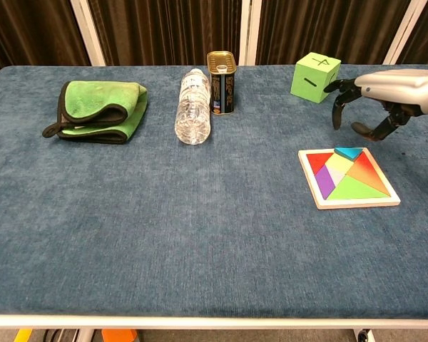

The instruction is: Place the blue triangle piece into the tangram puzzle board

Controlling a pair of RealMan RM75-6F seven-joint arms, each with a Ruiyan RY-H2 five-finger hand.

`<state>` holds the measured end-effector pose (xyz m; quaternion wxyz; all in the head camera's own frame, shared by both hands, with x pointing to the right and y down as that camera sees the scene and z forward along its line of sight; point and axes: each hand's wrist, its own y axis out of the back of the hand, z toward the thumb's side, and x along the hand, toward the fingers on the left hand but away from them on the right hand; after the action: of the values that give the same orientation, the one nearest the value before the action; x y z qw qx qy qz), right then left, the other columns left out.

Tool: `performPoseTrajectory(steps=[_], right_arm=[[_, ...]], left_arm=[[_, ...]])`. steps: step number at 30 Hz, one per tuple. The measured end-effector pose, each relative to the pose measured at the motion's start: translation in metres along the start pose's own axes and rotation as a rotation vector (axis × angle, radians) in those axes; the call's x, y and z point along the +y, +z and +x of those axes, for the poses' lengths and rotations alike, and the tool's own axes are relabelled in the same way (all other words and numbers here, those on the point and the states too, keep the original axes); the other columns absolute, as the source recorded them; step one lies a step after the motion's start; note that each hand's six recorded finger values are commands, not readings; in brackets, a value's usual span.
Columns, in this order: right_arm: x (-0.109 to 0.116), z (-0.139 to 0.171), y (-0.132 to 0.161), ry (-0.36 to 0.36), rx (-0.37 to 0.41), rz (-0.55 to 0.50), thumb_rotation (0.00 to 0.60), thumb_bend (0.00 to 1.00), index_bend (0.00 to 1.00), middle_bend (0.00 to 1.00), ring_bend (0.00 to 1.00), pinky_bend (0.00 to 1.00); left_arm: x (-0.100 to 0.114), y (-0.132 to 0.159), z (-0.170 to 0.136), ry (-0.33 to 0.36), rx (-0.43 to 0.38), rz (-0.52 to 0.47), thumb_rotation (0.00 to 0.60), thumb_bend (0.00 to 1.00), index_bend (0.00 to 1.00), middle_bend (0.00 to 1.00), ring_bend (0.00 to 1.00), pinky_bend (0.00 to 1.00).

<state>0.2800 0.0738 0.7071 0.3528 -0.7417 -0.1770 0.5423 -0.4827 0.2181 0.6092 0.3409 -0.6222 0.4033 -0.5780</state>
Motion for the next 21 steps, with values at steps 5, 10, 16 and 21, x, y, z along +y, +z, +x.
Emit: performPoseTrajectory(steps=[5,10,16,21], right_arm=[[-0.003,-0.003,0.007,0.002,0.024,0.004,0.6,0.7,0.39,0.0,0.0,0.0],[-0.008,-0.003,0.008,0.019,0.028,0.011,0.6,0.71,0.4,0.0,0.0,0.0],[-0.013,-0.003,0.008,0.033,0.025,0.012,0.6,0.71,0.4,0.0,0.0,0.0],[-0.013,-0.003,0.007,0.032,0.023,0.012,0.6,0.71,0.42,0.0,0.0,0.0]], left_arm=[[0.0,-0.001,0.0,0.0,0.002,0.0,0.6,0.04,0.17,0.1,0.01,0.12],[0.0,-0.002,0.0,-0.001,0.004,-0.001,0.6,0.04,0.17,0.1,0.01,0.12],[-0.001,-0.002,0.0,-0.003,0.004,0.0,0.6,0.04,0.17,0.1,0.01,0.12],[-0.001,-0.002,0.0,-0.004,0.004,0.0,0.6,0.04,0.17,0.1,0.01,0.12]])
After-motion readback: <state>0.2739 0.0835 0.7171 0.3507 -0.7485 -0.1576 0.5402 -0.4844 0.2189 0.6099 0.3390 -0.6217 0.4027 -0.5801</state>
